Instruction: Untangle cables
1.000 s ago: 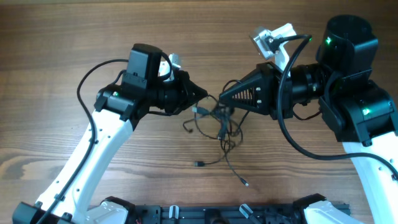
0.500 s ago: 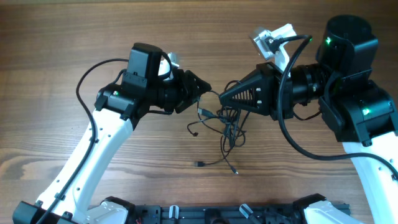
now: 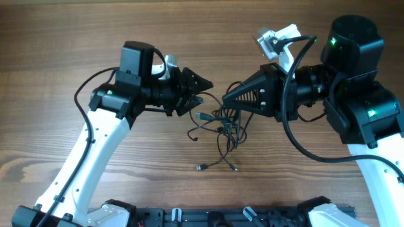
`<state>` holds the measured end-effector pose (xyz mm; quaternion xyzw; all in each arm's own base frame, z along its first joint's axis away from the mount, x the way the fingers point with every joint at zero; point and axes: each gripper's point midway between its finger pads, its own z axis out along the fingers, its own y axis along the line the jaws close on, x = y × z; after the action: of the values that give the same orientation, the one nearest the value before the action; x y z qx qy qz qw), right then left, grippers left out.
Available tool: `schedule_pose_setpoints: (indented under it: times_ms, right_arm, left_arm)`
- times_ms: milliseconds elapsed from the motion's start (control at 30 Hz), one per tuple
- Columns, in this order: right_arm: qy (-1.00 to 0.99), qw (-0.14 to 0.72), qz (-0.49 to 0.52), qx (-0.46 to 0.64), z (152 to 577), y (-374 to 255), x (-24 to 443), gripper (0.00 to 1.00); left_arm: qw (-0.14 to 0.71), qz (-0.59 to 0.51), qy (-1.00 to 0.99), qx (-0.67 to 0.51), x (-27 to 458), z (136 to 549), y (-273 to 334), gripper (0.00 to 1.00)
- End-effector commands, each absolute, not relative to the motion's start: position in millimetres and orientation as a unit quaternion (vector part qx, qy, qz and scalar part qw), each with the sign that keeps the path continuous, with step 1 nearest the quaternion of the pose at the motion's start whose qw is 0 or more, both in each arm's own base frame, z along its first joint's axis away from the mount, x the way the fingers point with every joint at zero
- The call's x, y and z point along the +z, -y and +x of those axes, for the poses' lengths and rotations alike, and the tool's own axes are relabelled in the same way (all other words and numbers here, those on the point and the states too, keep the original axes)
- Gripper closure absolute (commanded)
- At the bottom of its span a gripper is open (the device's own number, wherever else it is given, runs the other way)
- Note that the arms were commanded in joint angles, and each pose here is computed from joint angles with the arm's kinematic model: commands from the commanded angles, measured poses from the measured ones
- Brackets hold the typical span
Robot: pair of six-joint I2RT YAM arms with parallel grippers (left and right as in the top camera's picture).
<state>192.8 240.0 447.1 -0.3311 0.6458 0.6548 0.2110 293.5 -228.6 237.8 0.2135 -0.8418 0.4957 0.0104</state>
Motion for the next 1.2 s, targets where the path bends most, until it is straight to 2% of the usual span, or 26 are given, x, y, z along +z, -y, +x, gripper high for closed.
schedule_pose_setpoints:
  times_ms: [0,100,200,367,433,633,767,900,1000,1067,1167]
  right_arm:
    - [-0.637,0.206,-0.342,0.659,192,-242,445,0.96]
    - [-0.638,0.205,-0.342,0.659,192,-242,445,0.96]
    - [-0.638,0.205,-0.342,0.659,192,-242,445,0.96]
    - [-0.638,0.205,-0.342,0.659,192,-242,445,0.96]
    - [-0.638,0.205,-0.342,0.659,192,-242,445,0.96]
    - [-0.655,0.214,-0.324,0.648,200,-243,440,0.96]
    - [-0.717,0.234,-0.268,0.6,223,-241,415,0.96]
    - [-0.827,0.258,-0.15,0.477,264,-219,363,0.96]
    - [-0.899,0.278,-0.012,0.338,295,-174,322,0.96]
    - [-0.915,0.292,0.042,0.276,305,-151,310,0.96]
    - [-0.92,0.322,0.072,0.214,315,-127,307,0.96]
  left_arm:
    - [0.016,0.253,0.841,0.478,236,295,237,0.41]
    - [0.01,0.253,0.841,0.478,237,296,242,0.41]
    - [0.006,0.247,0.838,0.486,241,297,247,0.45]
    - [-0.018,0.255,0.841,0.477,239,304,244,0.85]
    - [-0.028,0.268,0.845,0.463,233,308,239,0.96]
    - [-0.061,0.321,0.858,0.397,211,316,212,0.96]
    - [-0.091,0.394,0.87,0.281,179,314,162,0.96]
    - [-0.108,0.449,0.869,0.177,159,304,111,0.96]
    - [-0.116,0.482,0.861,0.115,151,296,77,0.96]
    - [-0.118,0.496,0.856,0.089,149,291,62,0.96]
    - [-0.114,0.509,0.849,0.078,147,289,50,0.96]
